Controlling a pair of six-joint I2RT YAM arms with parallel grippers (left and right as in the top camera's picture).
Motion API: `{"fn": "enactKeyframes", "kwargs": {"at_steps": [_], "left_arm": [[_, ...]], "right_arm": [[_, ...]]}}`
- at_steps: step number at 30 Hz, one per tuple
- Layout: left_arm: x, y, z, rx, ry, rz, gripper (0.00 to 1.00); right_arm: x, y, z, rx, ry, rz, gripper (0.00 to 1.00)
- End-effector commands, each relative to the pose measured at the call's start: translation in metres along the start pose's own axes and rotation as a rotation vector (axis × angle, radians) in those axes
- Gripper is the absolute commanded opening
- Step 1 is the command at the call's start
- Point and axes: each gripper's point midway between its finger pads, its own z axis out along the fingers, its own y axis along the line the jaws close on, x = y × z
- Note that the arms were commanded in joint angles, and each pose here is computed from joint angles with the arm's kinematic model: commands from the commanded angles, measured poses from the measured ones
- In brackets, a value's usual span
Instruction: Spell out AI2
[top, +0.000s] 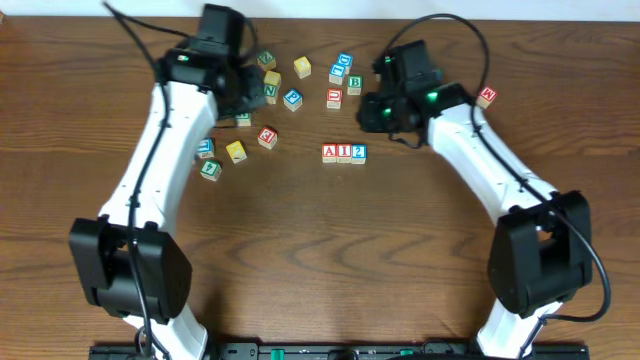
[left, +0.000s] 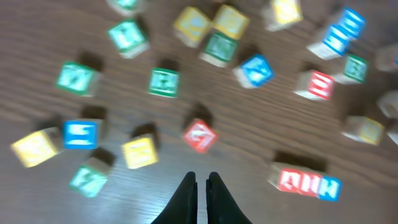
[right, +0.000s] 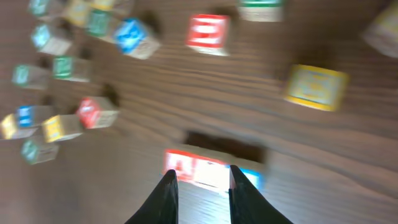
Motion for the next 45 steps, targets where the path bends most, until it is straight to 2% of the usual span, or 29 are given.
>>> {"fn": "enactKeyframes", "kwargs": {"at_steps": [1,5,10,25,45], "left_arm": [[-0.012,0.036,-0.007,-0.046,-0.013,-0.083,0.08],[-0.014,0.062,-0.011,-0.077,-0.001,-0.128,0.08],[-0.012,0.077,-0.012,-0.098,0.017,-0.156,0.08],[-0.011,0.077,-0.012,-0.100,0.021,-0.157,0.08],[-0.011,0.077,-0.012,-0.099,0.021,-0.156,0.08]], "right_arm": [[0.020,0.026,0.024,-0.051,0.053,-0.023,0.21],[0.030,0.046,0.048,-0.057,0.052,-0.024,0.17],[0.040,0.054,0.069,0.023,0.021,-0.052,0.17],[0.058,0.051,0.093,0.098,0.036,-0.089,0.18],[0.062,0.036,0.091,0.175,0.043,-0.071,0.17]]}}
